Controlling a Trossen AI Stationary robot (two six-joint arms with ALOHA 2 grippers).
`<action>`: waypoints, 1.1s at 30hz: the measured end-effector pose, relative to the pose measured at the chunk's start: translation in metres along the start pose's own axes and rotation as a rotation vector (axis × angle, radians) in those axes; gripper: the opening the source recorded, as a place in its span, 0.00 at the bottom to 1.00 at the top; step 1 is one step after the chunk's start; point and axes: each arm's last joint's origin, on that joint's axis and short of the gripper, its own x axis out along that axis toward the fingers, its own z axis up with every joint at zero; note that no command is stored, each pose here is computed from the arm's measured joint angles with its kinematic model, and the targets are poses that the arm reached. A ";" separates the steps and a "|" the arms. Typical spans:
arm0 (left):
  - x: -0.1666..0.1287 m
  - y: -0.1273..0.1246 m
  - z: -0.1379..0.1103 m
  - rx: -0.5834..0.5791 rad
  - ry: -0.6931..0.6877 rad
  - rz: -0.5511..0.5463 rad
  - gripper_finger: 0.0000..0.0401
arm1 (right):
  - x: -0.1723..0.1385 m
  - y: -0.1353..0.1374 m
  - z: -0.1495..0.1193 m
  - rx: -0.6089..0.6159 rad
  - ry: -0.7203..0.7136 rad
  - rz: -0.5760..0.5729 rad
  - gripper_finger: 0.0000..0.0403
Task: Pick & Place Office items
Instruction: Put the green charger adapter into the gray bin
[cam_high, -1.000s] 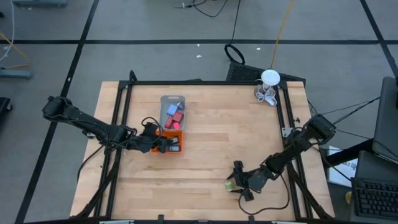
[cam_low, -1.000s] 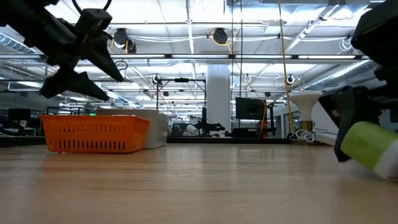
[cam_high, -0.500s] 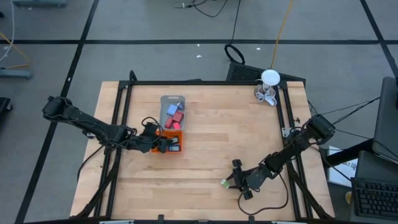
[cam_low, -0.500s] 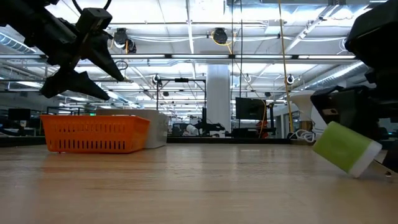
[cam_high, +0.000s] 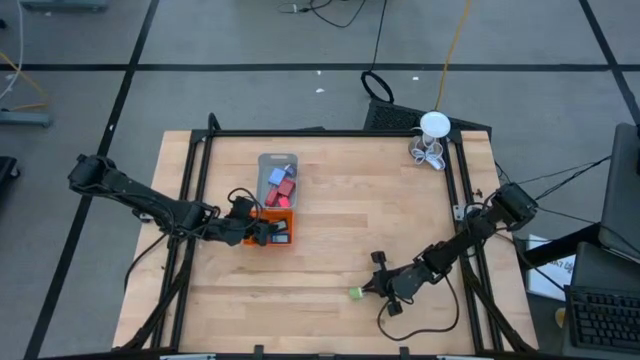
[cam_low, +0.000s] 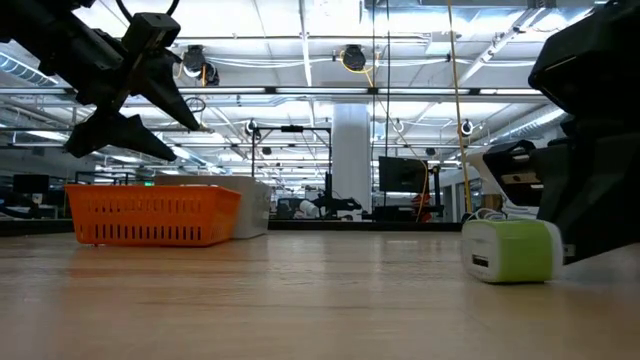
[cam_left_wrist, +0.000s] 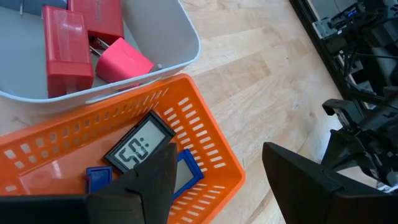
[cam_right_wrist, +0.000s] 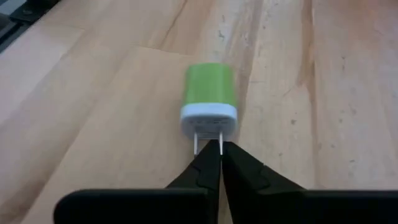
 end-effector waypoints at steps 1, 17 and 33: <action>0.000 0.000 0.000 0.000 0.000 0.000 0.60 | 0.000 0.000 0.000 -0.004 0.000 0.000 0.01; 0.000 0.000 0.001 -0.002 -0.041 0.011 0.60 | -0.019 -0.003 0.020 -0.063 -0.060 0.002 0.00; 0.014 -0.039 0.005 0.272 -0.229 -0.293 0.60 | -0.053 -0.054 0.050 -0.104 -0.158 -0.143 0.00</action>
